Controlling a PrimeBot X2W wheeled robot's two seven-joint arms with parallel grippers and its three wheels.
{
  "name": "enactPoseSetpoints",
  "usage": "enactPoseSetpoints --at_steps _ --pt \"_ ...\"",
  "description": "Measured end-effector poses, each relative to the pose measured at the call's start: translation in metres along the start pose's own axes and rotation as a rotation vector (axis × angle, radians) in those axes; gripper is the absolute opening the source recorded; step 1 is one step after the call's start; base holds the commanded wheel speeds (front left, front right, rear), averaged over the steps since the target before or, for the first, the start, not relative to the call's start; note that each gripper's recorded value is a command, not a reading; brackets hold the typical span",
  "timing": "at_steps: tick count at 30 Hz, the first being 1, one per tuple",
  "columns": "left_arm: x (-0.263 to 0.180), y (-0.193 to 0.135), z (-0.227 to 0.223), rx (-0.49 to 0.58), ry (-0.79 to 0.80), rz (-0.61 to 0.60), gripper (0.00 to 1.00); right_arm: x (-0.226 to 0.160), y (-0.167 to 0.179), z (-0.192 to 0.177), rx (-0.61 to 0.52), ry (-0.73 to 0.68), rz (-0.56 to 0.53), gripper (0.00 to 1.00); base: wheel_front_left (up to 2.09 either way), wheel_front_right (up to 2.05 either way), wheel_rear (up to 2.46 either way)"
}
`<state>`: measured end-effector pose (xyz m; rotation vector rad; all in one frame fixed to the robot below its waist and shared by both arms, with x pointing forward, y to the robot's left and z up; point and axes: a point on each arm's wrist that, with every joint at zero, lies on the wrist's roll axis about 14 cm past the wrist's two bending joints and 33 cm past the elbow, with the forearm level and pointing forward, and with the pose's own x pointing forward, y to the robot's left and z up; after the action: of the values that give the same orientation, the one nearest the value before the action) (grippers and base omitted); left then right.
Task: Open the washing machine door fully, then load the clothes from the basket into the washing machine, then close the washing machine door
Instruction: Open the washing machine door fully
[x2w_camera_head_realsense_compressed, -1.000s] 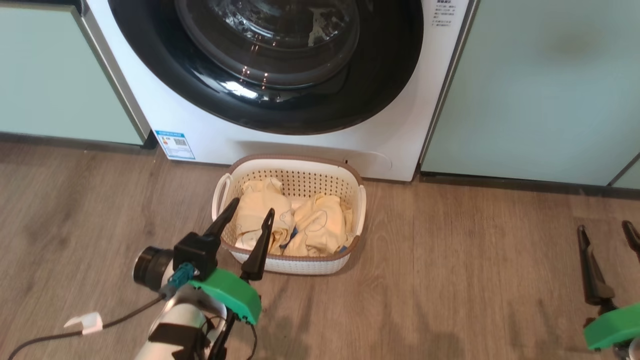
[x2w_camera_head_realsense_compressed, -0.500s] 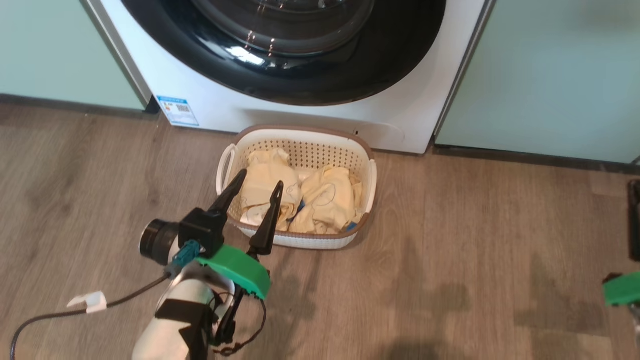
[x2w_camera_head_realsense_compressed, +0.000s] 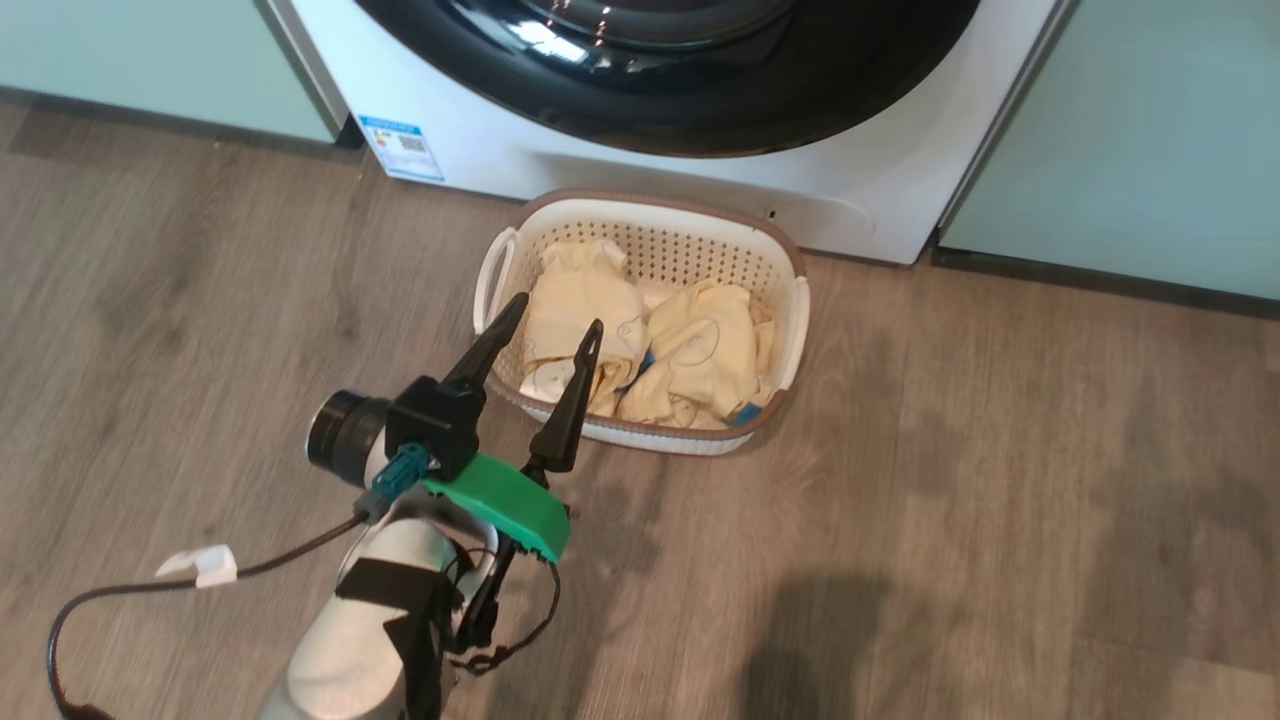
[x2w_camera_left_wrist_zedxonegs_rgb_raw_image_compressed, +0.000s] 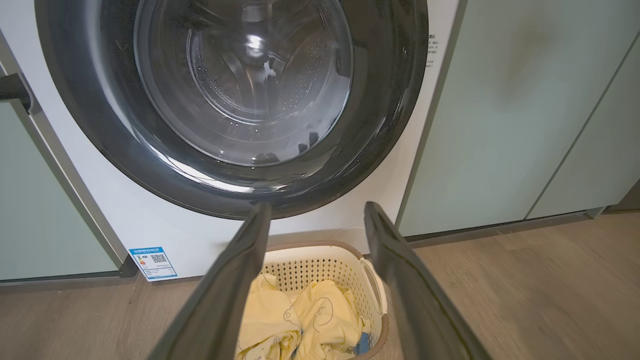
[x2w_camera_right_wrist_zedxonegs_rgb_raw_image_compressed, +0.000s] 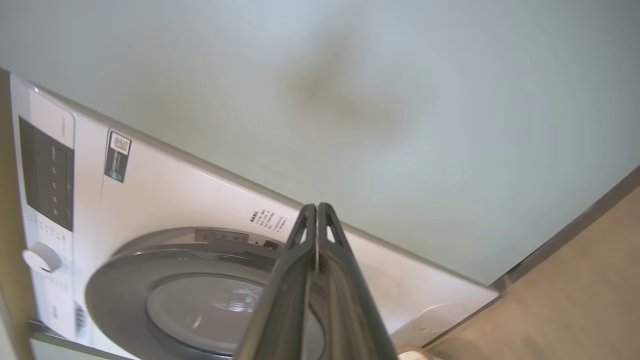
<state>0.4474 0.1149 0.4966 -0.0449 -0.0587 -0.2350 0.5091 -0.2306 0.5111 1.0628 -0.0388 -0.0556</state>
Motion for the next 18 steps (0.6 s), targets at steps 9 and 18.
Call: enactPoseSetpoints --at_steps 9,18 --pt "0.009 0.005 -0.005 0.006 0.007 0.000 1.00 0.056 0.031 -0.030 0.360 0.187 0.080 0.00 0.00 0.00 0.00" --pt "0.017 0.010 -0.015 0.009 0.026 0.004 1.00 0.101 0.061 -0.064 0.344 0.367 0.127 0.00 0.00 0.00 0.00"
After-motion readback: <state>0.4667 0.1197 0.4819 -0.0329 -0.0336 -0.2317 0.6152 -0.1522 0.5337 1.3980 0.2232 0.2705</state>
